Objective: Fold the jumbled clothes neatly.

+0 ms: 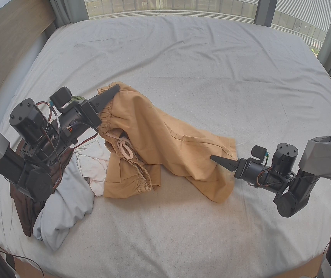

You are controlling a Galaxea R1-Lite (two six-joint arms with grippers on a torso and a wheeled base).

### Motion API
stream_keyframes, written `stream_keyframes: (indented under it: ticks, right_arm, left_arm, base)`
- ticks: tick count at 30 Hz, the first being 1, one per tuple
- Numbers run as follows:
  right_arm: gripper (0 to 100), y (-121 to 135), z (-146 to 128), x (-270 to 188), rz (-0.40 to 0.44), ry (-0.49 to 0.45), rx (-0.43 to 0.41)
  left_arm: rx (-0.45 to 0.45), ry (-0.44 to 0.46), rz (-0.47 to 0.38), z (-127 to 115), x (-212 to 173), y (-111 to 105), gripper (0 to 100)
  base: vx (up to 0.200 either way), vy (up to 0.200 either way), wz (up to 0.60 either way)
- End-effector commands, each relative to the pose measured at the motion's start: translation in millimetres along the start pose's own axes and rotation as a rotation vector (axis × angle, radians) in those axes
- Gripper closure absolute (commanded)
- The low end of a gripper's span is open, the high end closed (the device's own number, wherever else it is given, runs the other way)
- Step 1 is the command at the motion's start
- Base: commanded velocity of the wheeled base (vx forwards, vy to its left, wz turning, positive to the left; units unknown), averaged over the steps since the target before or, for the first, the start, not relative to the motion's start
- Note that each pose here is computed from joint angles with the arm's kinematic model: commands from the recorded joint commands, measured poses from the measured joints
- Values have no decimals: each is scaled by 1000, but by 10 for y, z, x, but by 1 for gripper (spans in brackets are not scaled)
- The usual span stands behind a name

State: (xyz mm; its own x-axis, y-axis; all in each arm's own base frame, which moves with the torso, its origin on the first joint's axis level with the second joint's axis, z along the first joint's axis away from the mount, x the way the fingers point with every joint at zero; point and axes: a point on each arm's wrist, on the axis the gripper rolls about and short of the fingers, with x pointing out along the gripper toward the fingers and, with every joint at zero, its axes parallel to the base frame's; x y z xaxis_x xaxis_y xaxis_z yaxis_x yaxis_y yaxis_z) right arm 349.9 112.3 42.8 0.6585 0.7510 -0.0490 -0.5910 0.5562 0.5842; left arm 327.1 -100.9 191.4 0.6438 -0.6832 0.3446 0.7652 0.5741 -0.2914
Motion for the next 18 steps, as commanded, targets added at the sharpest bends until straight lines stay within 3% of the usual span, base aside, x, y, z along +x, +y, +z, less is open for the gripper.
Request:
stream_keyframes:
  ticks: [1,6,11,17,18]
  right_arm:
    - [0,-83,69,-11,-14,-26,-4]
    - [0,-115,121,-80,-27,-37,9]
    - [0,22,128,-105,2,-25,43]
    - [0,96,164,-27,34,-35,25]
    - [100,459,103,-206,57,-10,-312]
  left_arm:
    - [1,-2,-3,8,1,-10,100]
    - [0,0,-1,-2,2,-4,100]
    - [-1,1,-1,-9,6,3,100]
    - [-1,1,1,-7,3,7,100]
    - [19,-28,-8,49,71,26,100]
  base:
    - [0,0,0]
    - [0,0,0]
    - [0,0,0]
    - [0,0,0]
    - [0,0,0]
